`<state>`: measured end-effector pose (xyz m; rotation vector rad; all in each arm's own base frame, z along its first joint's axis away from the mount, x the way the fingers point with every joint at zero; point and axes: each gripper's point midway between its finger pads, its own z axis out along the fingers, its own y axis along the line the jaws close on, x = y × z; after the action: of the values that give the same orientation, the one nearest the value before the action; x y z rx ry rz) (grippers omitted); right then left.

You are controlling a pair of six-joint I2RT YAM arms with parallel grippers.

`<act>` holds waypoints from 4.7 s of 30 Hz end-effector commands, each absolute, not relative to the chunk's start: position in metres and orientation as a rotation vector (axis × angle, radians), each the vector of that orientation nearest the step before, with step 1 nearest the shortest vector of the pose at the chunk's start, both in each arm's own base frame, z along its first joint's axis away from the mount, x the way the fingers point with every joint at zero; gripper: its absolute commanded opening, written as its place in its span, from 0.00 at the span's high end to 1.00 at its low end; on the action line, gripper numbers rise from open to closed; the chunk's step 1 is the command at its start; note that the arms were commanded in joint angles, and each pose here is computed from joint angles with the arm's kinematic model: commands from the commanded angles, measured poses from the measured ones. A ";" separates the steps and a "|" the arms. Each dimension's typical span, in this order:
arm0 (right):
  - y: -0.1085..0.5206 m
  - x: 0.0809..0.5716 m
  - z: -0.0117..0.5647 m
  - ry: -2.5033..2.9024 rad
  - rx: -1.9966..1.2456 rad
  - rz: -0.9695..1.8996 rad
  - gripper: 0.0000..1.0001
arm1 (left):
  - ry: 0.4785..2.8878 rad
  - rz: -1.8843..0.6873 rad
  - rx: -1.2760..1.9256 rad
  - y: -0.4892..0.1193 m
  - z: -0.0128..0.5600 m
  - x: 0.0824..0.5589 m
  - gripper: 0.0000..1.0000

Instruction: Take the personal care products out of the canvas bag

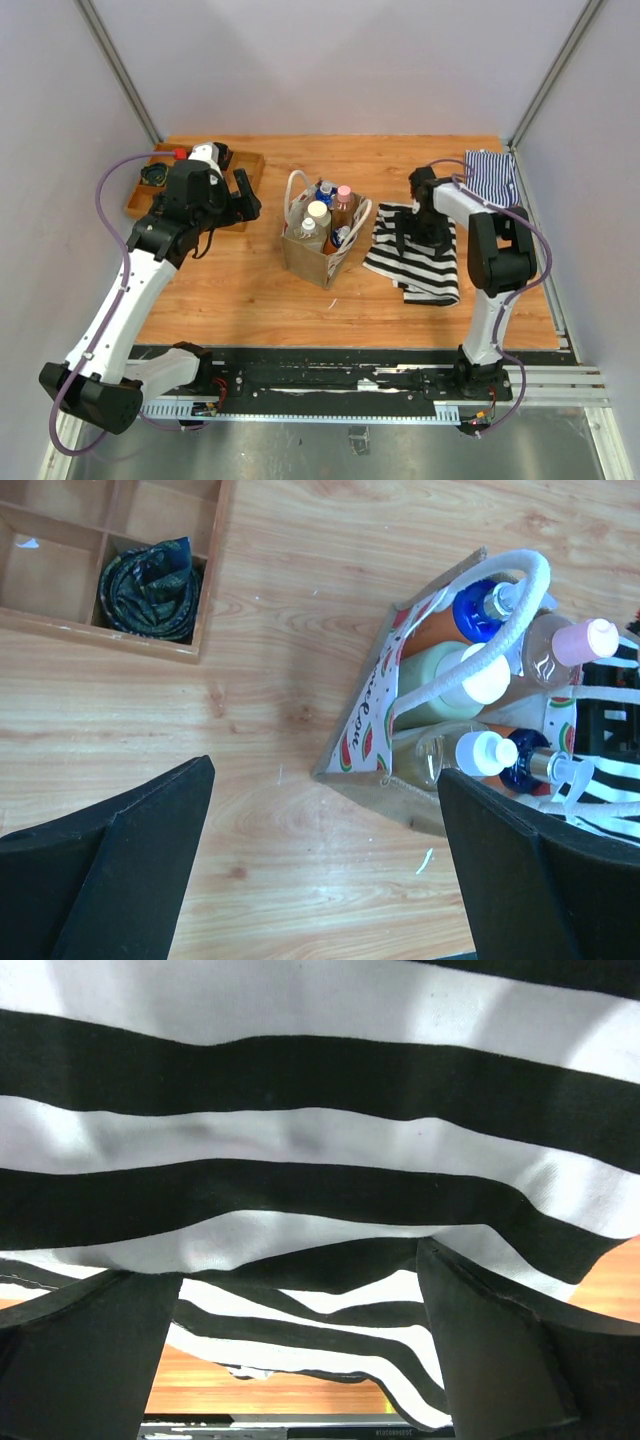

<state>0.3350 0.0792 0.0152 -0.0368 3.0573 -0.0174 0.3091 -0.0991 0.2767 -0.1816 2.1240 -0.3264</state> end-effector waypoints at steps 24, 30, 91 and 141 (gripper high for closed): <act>-0.126 0.292 0.051 2.801 0.877 -0.343 0.01 | 2.131 -0.412 -0.140 -0.113 0.283 0.308 0.00; -0.061 0.309 0.112 2.717 0.494 -0.385 0.02 | 2.130 -0.434 -0.141 -0.117 0.280 0.311 0.00; 0.283 0.406 0.251 2.179 -0.729 0.357 0.18 | 2.188 -0.635 0.110 -0.231 0.232 0.319 0.48; 0.296 0.395 0.197 2.327 -0.759 0.387 0.55 | 2.320 -0.361 0.269 -0.247 0.204 0.315 0.42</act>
<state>0.4083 0.2886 0.1926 -0.7352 2.3090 0.3654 0.3196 -0.2370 0.2126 0.2215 2.2895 -0.3288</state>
